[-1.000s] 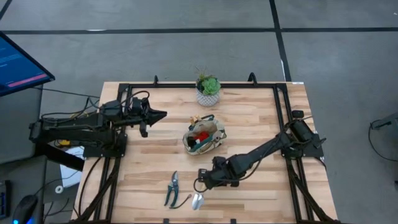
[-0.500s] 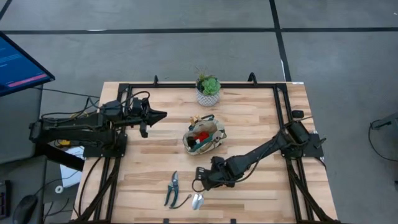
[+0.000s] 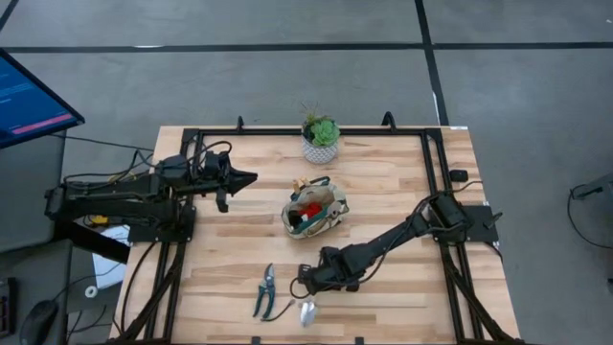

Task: Pick & Place Garden tools in Gardening bag
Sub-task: Put the trowel into the gardening bag

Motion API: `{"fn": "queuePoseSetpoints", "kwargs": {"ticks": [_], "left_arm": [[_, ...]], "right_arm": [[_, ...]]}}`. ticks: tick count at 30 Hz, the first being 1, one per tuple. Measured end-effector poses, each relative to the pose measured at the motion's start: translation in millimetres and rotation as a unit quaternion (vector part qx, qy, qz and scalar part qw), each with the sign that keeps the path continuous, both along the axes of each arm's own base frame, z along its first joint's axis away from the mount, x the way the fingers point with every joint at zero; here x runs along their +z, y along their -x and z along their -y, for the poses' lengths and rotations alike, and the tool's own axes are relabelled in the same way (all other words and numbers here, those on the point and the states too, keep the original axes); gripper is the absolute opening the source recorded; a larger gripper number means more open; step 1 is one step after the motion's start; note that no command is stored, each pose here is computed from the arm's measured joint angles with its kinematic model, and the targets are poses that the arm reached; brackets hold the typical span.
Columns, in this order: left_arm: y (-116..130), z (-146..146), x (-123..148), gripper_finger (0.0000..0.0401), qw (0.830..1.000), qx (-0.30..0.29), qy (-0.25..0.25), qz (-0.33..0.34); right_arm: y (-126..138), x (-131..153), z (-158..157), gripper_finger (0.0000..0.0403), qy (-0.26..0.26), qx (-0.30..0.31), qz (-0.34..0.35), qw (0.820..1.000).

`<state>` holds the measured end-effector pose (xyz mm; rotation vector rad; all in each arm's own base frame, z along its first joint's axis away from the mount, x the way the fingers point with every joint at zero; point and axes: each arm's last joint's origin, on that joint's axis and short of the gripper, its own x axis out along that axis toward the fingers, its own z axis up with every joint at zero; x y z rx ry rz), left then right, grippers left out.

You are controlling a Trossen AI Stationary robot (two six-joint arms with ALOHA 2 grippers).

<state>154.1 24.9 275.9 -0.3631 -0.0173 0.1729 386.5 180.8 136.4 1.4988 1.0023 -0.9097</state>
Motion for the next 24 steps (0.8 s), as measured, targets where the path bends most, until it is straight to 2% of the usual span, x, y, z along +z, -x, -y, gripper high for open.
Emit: {"fn": "queuePoseSetpoints", "kwargs": {"ticks": [9,14,21,24], "left_arm": [[0,0,0,0.0003,1.0,-0.004,0.0,-0.002],[0,0,0,0.0003,1.0,-0.004,0.0,-0.001],[0,0,0,0.0003,1.0,-0.004,0.0,-0.001],[0,0,0,0.0003,1.0,-0.004,0.0,-0.001]], "right_arm": [[2,-4,5,0.0098,0.008,0.026,-0.045,0.999],[10,-5,9,0.0054,0.032,0.052,-0.088,0.994],[19,-6,15,0.0051,0.063,0.095,-0.128,0.985],[24,3,19,0.0051,0.101,0.112,-0.127,0.98]]}}
